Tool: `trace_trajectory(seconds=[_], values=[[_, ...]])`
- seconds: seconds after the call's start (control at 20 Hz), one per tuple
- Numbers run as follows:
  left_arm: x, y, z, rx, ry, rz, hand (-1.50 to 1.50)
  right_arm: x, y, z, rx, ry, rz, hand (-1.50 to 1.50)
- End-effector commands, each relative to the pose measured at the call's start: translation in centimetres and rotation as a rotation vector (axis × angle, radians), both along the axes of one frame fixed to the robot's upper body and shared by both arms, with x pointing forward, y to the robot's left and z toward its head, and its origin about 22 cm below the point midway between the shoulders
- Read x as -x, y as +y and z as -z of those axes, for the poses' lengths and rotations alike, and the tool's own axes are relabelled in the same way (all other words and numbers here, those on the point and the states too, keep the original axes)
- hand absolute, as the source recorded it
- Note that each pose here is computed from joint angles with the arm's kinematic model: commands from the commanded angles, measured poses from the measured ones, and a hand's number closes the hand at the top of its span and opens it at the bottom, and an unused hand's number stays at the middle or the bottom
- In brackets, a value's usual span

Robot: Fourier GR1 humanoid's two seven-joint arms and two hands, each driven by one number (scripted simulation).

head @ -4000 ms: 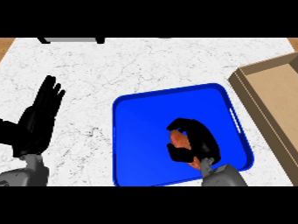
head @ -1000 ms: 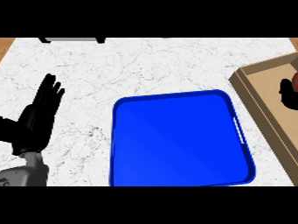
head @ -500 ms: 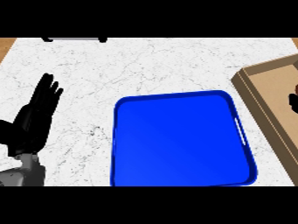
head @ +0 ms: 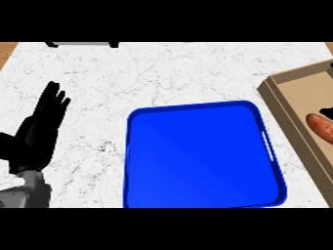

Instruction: Pick the sweet potato from the tray and place it in the cardboard box

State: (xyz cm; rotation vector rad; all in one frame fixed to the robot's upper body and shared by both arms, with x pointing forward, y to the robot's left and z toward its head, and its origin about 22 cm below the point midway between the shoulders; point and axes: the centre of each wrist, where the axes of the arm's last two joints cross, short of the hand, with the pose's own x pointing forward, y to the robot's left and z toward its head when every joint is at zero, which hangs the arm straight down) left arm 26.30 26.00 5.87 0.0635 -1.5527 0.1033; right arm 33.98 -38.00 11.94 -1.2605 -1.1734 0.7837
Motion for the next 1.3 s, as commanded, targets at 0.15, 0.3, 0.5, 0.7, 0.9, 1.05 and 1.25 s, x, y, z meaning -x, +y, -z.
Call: trace_trajectory(seconds=[0.15, 0.3, 0.5, 0.7, 0.9, 1.05, 1.25], values=[[0.1, 1.3, -0.3, -0.001, -0.003, -0.004, 0.0, 0.0, -0.5, -1.0, -0.214, -0.418, -0.076, -1.5], [1.1, 0.4, 0.1, 0.014, 0.01, -0.017, 0.0, 1.1, -0.7, -2.5, -0.38, -0.427, -0.088, -1.5], [0.5, 0.7, 0.1, -0.007, 0.009, -0.009, 0.0, 0.1, -0.8, -4.1, -0.676, -0.518, -0.074, -1.5], [1.1, -0.1, 0.6, 0.001, 0.019, -0.029, 0.0, 3.1, -5.4, -4.5, -0.832, -0.583, -0.065, -1.5], [0.5, 0.4, 0.7, 0.009, 0.018, -0.026, 0.0, 4.7, -8.0, -3.1, -0.914, -0.647, -0.035, -1.5], [-0.3, 0.3, 1.5, -0.005, 0.001, -0.019, 0.0, 8.0, -11.1, -4.1, -0.883, -0.703, -0.023, -1.5], [-0.1, 0.5, 0.5, 0.009, 0.017, -0.011, 0.0, 8.2, -13.9, -2.9, -0.913, -0.745, 0.005, -1.5]])
